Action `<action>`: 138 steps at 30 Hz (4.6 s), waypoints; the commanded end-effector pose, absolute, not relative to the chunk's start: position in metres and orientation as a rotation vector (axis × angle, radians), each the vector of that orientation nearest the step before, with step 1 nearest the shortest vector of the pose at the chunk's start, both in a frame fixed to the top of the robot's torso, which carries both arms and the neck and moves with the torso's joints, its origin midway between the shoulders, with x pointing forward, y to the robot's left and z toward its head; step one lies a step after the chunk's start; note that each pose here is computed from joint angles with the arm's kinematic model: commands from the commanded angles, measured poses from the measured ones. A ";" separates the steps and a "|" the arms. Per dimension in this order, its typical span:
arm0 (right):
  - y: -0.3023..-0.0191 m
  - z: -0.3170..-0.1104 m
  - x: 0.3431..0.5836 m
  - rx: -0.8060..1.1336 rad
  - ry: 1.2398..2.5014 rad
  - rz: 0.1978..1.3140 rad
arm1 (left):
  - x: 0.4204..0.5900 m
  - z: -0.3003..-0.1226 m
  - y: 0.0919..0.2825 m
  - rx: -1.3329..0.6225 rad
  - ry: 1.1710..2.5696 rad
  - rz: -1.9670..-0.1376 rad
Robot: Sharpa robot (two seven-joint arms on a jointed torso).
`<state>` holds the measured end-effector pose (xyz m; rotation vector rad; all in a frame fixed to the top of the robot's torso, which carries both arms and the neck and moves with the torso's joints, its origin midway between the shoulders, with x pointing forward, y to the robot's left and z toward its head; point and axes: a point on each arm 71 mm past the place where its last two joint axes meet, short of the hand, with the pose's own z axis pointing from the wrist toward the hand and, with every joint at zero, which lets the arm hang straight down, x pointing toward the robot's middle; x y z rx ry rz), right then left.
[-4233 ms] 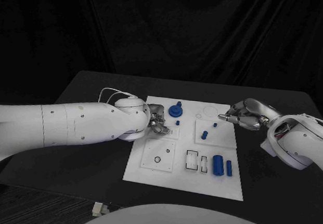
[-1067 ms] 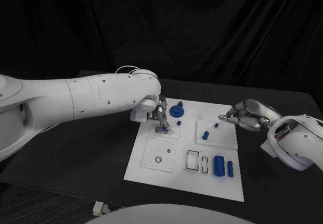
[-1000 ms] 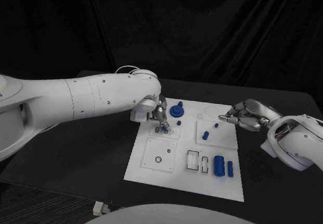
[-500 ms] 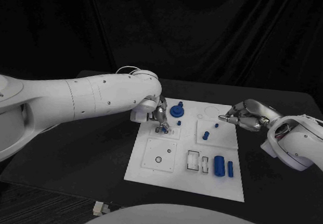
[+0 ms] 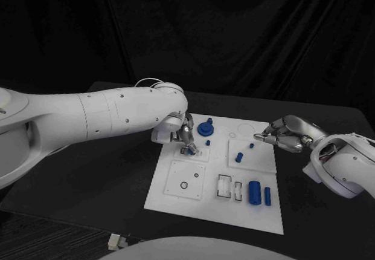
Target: Assemble the parts on the task board
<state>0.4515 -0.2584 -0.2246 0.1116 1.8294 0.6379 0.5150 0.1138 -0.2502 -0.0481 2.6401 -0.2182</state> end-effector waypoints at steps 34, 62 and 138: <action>-0.259 -0.226 0.450 0.112 1.838 0.633 | 0.513 -0.257 0.109 -0.051 2.656 -0.230; -0.259 -0.229 0.449 0.110 1.848 0.636 | 0.512 -0.261 0.108 -0.047 2.670 -0.216; -0.259 -0.230 0.449 0.113 1.847 0.633 | 0.509 -0.258 0.117 -0.065 2.585 -0.232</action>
